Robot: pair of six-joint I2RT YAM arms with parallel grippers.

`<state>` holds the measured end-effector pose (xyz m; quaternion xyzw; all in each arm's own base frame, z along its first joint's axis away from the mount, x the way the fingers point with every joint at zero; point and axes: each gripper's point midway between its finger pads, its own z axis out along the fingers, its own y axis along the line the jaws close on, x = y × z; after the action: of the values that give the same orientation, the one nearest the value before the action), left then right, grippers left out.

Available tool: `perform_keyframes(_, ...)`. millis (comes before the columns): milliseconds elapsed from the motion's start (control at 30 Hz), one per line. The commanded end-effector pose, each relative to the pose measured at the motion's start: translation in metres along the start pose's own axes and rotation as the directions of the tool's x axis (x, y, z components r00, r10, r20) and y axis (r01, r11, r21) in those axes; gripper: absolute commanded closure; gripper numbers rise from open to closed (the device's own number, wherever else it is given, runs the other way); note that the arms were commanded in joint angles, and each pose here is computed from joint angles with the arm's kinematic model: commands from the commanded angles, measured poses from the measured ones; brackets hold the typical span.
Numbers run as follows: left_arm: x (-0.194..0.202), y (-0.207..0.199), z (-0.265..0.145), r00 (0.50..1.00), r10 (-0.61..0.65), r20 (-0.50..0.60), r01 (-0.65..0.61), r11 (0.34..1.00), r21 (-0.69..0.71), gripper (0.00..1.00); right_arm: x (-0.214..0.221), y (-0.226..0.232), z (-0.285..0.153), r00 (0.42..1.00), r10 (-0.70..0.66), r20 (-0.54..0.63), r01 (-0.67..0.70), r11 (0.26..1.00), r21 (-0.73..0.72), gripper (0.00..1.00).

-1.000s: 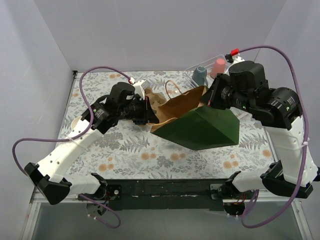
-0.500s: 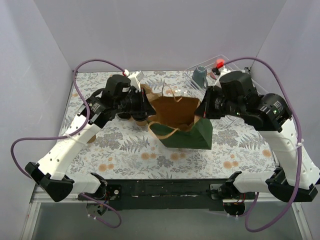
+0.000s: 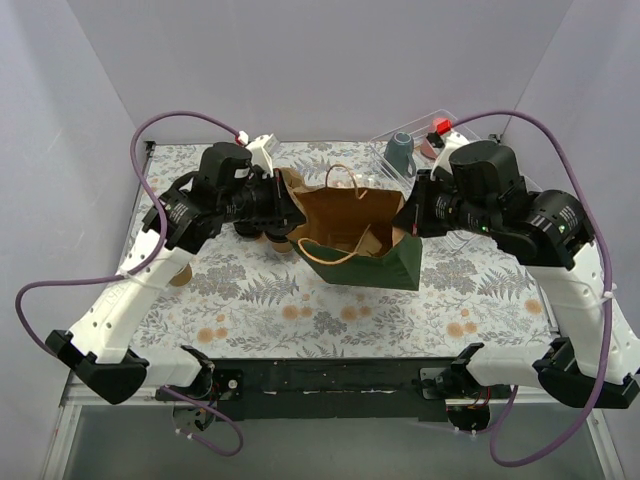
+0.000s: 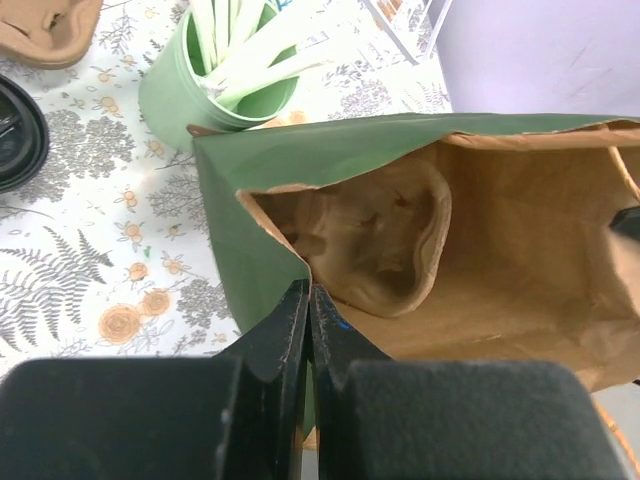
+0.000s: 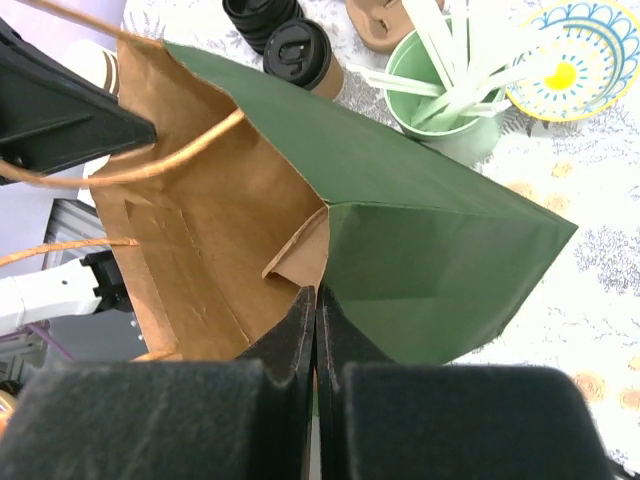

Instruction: Pack the takeout coffee

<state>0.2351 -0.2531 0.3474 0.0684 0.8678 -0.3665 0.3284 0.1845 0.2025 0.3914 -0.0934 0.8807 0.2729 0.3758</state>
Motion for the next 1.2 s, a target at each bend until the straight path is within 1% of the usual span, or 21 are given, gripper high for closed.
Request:
perform_keyframes(0,0.009,0.004,-0.016,0.999,0.054,-0.005,-0.055,0.999,-0.004,1.00,0.004,-0.003,-0.008,0.999,-0.019,0.033,0.019,1.000,-0.023,0.99)
perform_keyframes(33,0.019,0.009,-0.013,0.998,0.055,-0.031,-0.055,0.998,0.000,1.00,0.015,-0.006,-0.004,1.000,-0.017,-0.003,0.017,1.000,-0.022,0.99)
perform_keyframes(67,0.021,0.008,-0.014,0.998,0.060,-0.023,-0.060,0.998,0.012,1.00,0.025,-0.008,-0.008,1.000,-0.006,-0.016,0.006,0.999,-0.034,0.99)
perform_keyframes(100,0.025,0.010,-0.020,0.998,0.060,-0.013,-0.060,0.998,0.018,1.00,0.051,-0.015,0.005,0.995,0.009,-0.096,-0.011,1.000,-0.027,0.99)
perform_keyframes(133,0.031,0.013,-0.020,0.998,0.054,-0.020,-0.054,0.998,0.015,1.00,0.061,-0.019,0.008,0.993,0.023,-0.116,-0.026,0.999,-0.024,0.99)
perform_keyframes(200,0.046,0.021,-0.016,0.998,0.046,-0.044,-0.045,0.999,0.020,1.00,0.073,-0.024,0.006,0.994,0.044,-0.100,-0.048,0.998,-0.040,0.99)
perform_keyframes(233,0.047,0.020,-0.022,0.998,0.059,-0.026,-0.058,0.998,0.035,1.00,0.085,-0.030,0.013,0.991,0.059,-0.119,-0.063,0.998,-0.028,0.99)
perform_keyframes(267,0.052,0.020,-0.021,0.997,0.072,-0.020,-0.071,0.996,0.058,1.00,0.083,-0.029,0.011,0.995,0.062,-0.083,-0.066,0.996,-0.052,0.99)
perform_keyframes(333,0.051,0.014,-0.030,0.994,0.105,0.032,-0.108,0.989,0.105,1.00,0.092,-0.034,0.018,0.995,0.044,-0.092,-0.049,0.998,-0.051,0.99)
perform_keyframes(433,0.049,0.003,-0.038,0.986,0.140,0.092,-0.154,0.971,0.182,1.00,0.095,-0.025,0.016,0.995,-0.004,-0.103,-0.008,0.993,-0.114,0.99)
perform_keyframes(533,0.055,-0.011,-0.043,0.985,0.145,0.088,-0.164,0.949,0.268,1.00,0.089,-0.022,0.009,0.996,-0.045,-0.081,0.034,0.990,-0.137,0.99)
perform_keyframes(667,0.060,-0.018,-0.058,0.974,0.176,0.140,-0.214,0.921,0.326,1.00,0.092,-0.024,0.005,0.991,-0.120,-0.062,0.108,0.980,-0.165,0.99)
perform_keyframes(733,0.071,-0.010,-0.054,0.977,0.177,0.114,-0.205,0.926,0.317,1.00,0.096,-0.029,0.006,0.989,-0.133,-0.056,0.123,0.980,-0.159,0.99)
perform_keyframes(833,0.089,0.002,-0.048,0.986,0.150,0.070,-0.164,0.937,0.310,1.00,0.099,-0.036,0.006,0.987,-0.163,-0.004,0.160,0.974,-0.158,0.99)
perform_keyframes(867,0.092,0.007,-0.045,0.988,0.141,0.058,-0.152,0.942,0.299,0.98,0.100,-0.039,0.008,0.985,-0.171,-0.003,0.169,0.974,-0.150,0.99)
perform_keyframes(900,0.097,0.011,-0.041,0.991,0.131,0.033,-0.135,0.948,0.288,0.93,0.107,-0.043,0.013,0.982,-0.188,-0.021,0.183,0.972,-0.146,0.99)
perform_keyframes(933,0.106,0.016,-0.037,0.992,0.129,-0.008,-0.121,0.950,0.287,0.93,0.110,-0.042,0.015,0.980,-0.197,-0.027,0.190,0.969,-0.156,0.99)
perform_keyframes(1000,0.112,0.017,-0.034,0.993,0.108,-0.041,-0.091,0.953,0.289,0.91,0.122,-0.043,0.020,0.973,-0.221,-0.066,0.206,0.961,-0.182,0.99)
perform_keyframes(1033,0.113,0.017,-0.034,0.994,0.092,-0.054,-0.073,0.955,0.286,0.78,0.127,-0.044,0.021,0.970,-0.228,-0.083,0.209,0.960,-0.187,0.99)
perform_keyframes(1133,0.109,0.020,-0.039,0.996,0.080,-0.044,-0.067,0.967,0.247,0.44,0.138,-0.050,0.021,0.963,-0.245,-0.110,0.222,0.957,-0.184,0.99)
perform_keyframes(1167,0.096,0.016,-0.046,0.996,0.093,0.006,-0.092,0.968,0.235,0.28,0.140,-0.051,0.020,0.962,-0.248,-0.115,0.224,0.957,-0.186,0.99)
